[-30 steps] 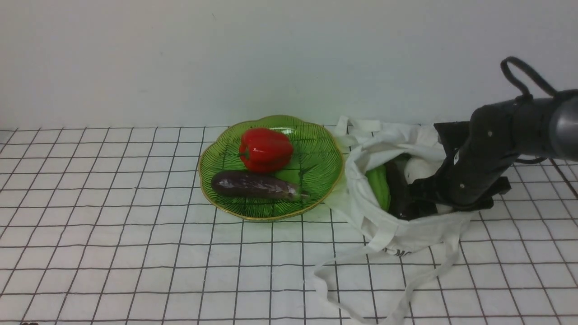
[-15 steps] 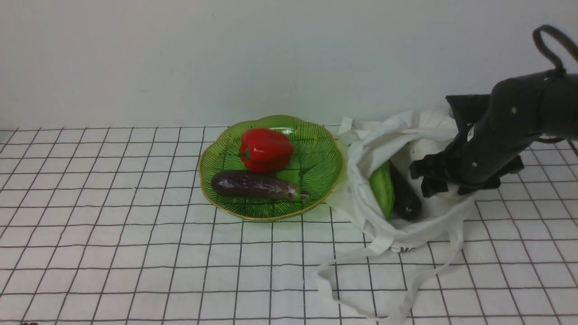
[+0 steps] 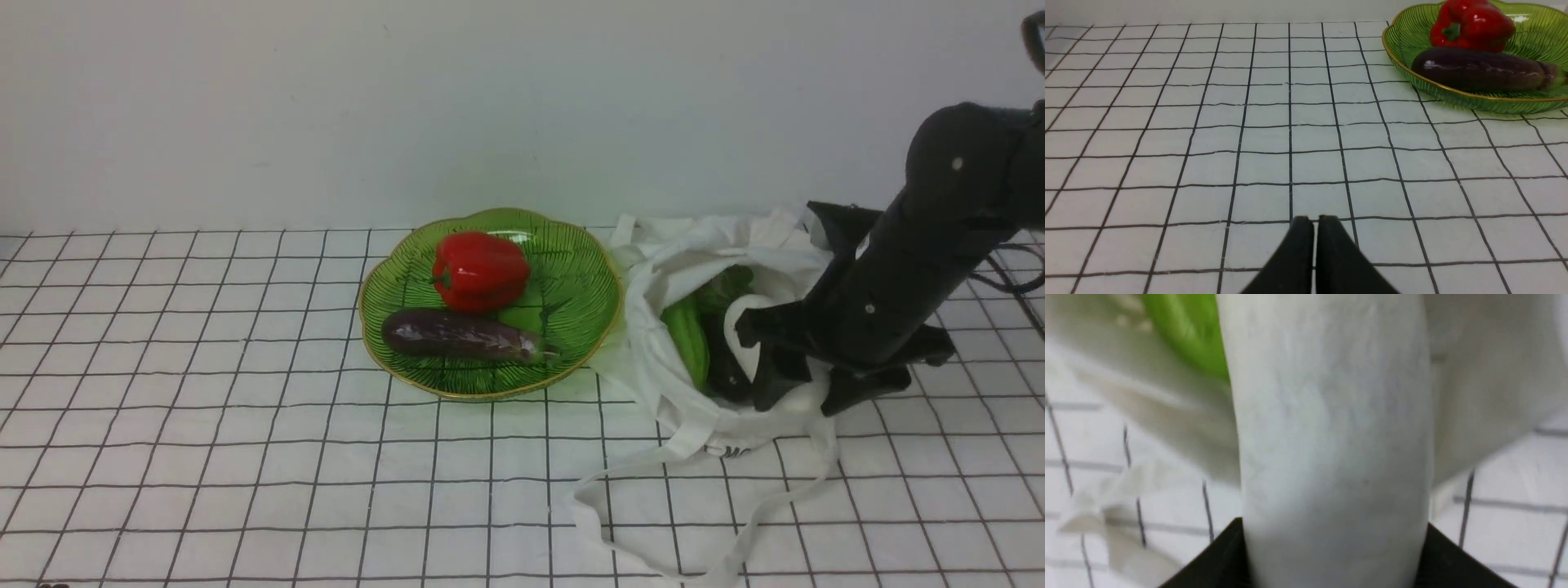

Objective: Take vegetables from bag on white checkered tablecloth place on plate.
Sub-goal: 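Take the vegetable out of the bag and place it on the plate with the right gripper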

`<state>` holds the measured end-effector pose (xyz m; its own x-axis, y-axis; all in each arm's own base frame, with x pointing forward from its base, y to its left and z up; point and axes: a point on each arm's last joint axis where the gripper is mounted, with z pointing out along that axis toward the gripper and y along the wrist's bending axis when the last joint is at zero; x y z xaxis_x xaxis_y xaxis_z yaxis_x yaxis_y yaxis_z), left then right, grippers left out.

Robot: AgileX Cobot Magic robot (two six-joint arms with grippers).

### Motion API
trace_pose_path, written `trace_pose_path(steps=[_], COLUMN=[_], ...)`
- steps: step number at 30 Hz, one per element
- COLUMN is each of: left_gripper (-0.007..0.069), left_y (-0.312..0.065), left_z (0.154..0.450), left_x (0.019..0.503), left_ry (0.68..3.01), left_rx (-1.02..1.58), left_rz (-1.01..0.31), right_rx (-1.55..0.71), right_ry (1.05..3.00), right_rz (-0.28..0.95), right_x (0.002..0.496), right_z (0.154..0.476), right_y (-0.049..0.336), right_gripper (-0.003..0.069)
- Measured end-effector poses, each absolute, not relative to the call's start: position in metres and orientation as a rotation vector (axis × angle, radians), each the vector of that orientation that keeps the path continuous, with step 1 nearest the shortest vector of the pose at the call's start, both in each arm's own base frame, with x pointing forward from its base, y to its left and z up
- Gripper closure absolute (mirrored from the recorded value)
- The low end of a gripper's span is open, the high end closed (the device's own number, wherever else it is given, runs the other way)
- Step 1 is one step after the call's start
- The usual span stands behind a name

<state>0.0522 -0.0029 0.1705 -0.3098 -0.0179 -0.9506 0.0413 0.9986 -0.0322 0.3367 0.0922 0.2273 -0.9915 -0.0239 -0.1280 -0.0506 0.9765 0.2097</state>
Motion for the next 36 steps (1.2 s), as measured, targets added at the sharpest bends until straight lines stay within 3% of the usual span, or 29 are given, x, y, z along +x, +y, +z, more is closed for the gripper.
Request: trace_pose_path(steps=[7,8,13,15,20,28,31,32,36], left_gripper=[0.0633,0.0633,0.0633,0.0633,0.0633,0.0633,0.0633,0.0633,0.0633], left_y=[-0.003,-0.003,-0.003,-0.003,-0.003,-0.003,-0.003,-0.003,-0.003], left_z=[0.170,0.170,0.170,0.170,0.170,0.170,0.170,0.170,0.170], left_x=[0.052,0.052,0.052,0.052,0.052,0.052,0.052,0.052,0.052], left_ry=[1.885,1.885,1.885,1.885,1.885,1.885,1.885,1.885,1.885], left_rx=[0.017,0.017,0.017,0.017,0.017,0.017,0.017,0.017,0.017], left_rz=[-0.059,-0.059,-0.059,-0.059,-0.059,-0.059,-0.059,-0.059,-0.059], right_rx=[-0.149,-0.215,-0.358,-0.422,-0.484,-0.449,-0.449,-0.450,-0.466], right_ry=[2.931,2.882,2.695,2.586,2.468,2.440,2.477,2.484,2.492], right_rz=[0.389,0.444,0.561,0.593,0.556,0.517,0.506,0.504,0.518], right_x=[0.304,0.296,0.299,0.313,0.349,0.393,0.396,0.396,0.396], right_z=[0.283,0.294,0.299,0.285,0.256,0.205,0.188,0.185,0.193], right_y=[0.093,0.103,0.140,0.170,0.202,0.223,0.224,0.224,0.226], right_gripper=[0.0244,0.0244,0.0244,0.0244,0.0244,0.0242,0.0179,0.0121,-0.0001])
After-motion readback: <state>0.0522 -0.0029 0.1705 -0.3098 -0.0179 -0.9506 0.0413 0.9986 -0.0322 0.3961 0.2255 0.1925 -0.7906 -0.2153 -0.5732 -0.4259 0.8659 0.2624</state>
